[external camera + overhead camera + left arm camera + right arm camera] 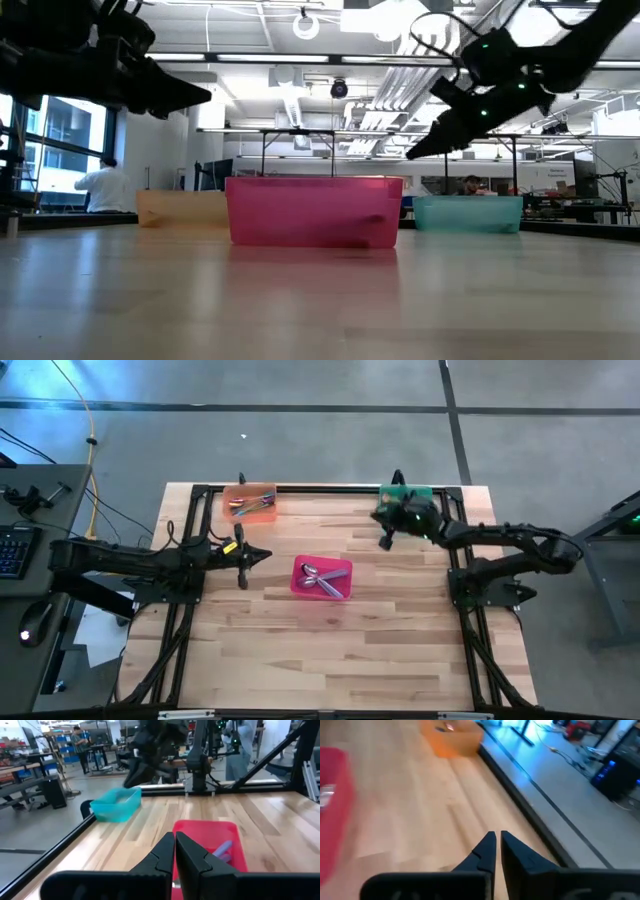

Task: Sort silverware by color (type)
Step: Return to Home Position

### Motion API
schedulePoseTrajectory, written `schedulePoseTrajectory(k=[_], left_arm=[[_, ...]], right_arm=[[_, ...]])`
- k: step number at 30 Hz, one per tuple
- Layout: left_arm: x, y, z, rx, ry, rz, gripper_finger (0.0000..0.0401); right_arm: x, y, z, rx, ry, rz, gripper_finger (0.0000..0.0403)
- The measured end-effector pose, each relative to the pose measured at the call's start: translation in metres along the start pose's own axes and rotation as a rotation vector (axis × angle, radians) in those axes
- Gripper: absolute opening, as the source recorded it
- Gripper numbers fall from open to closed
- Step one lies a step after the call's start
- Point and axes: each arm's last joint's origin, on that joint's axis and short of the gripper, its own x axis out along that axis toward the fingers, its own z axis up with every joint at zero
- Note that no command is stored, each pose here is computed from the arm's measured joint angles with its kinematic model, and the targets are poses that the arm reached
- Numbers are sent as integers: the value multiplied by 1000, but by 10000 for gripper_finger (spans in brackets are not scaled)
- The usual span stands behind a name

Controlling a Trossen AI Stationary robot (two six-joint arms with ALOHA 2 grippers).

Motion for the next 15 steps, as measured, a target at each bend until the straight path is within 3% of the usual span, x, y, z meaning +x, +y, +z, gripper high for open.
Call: schedulePoseTrajectory(k=[7, 15], left_arm=[[-9, 1, 1, 3, 23, 2, 5], [-14, 1, 1, 5, 38, 1, 5]], right_arm=[[-27, 33, -14, 15, -155, 63, 1], [-59, 43, -35, 40, -334, 79, 0]])
